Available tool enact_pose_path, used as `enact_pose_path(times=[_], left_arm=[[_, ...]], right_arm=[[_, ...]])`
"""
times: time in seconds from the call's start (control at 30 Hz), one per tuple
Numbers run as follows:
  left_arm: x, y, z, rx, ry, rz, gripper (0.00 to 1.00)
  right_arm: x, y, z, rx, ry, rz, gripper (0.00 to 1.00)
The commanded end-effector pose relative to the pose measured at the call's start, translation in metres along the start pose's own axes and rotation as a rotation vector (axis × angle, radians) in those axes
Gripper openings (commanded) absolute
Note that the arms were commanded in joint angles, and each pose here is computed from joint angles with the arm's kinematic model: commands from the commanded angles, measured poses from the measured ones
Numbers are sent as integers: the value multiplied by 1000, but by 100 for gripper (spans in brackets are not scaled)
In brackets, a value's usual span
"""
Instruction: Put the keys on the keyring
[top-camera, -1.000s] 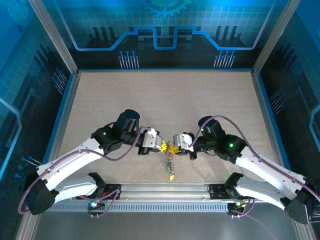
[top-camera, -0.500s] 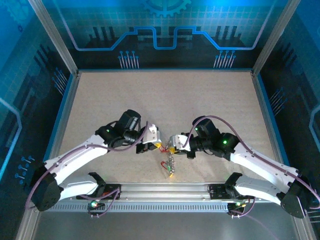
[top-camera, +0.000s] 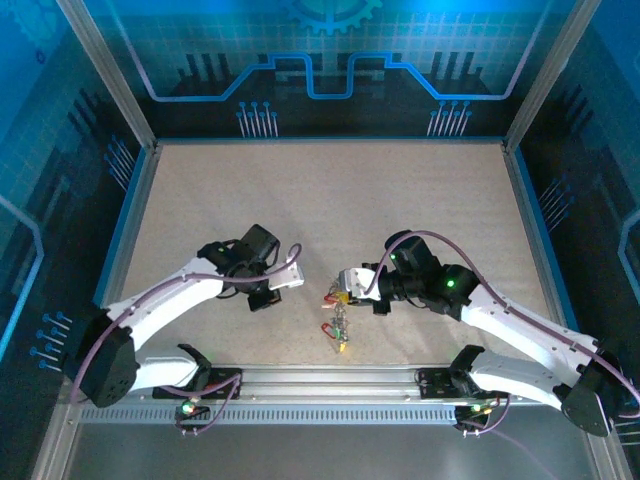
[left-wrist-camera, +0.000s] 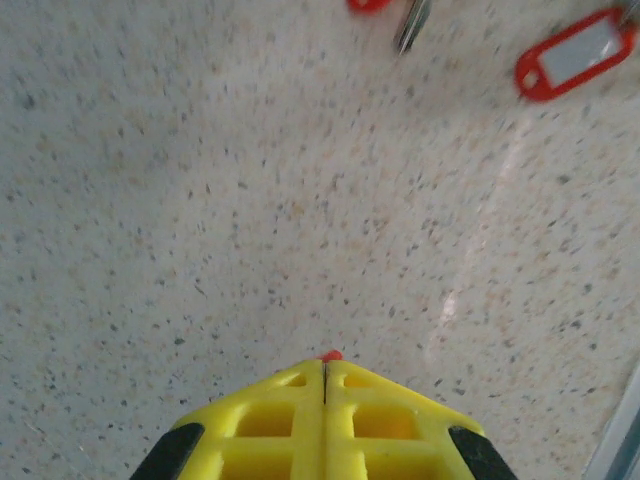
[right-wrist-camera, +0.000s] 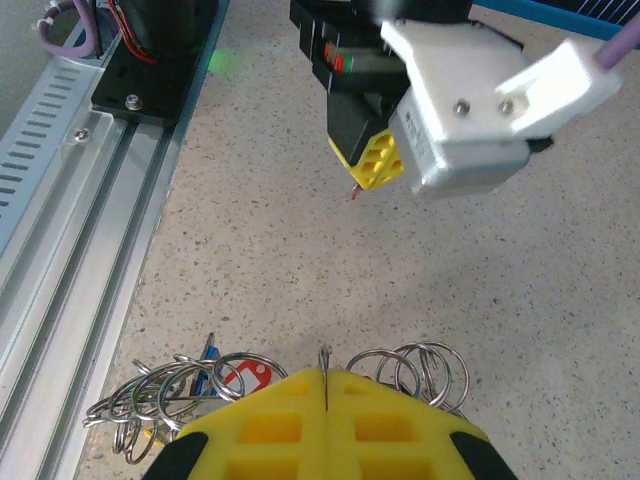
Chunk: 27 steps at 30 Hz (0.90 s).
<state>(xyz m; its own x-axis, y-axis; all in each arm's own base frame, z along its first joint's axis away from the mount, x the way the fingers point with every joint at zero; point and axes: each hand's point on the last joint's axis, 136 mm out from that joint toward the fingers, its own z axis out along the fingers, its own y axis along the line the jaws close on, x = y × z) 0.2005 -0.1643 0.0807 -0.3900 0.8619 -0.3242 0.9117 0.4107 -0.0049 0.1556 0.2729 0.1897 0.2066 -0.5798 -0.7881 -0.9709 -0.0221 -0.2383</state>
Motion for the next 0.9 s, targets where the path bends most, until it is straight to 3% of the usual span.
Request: enact_pose_path(times=[0.0,0.27,0.57,0.77,0.87], left_arm=[[15,2,12,-1,69,-13,0],[12,15,34,31,150,-40,0],[-32,29,56,65,31,-83,0],[-36,34,71,57,4,-119,0],[-34,36,76,50,18,-127,8]], right_arm=[[-17,-6,-6,21,-36,-35,0],[-16,-6,-8,32,-38,-38,0],[-15,-7,-11,53,-26,-48,0],[-14,-6,-14,63,-20,-50,0],[-14,-6,-14,62,-20,-52,0]])
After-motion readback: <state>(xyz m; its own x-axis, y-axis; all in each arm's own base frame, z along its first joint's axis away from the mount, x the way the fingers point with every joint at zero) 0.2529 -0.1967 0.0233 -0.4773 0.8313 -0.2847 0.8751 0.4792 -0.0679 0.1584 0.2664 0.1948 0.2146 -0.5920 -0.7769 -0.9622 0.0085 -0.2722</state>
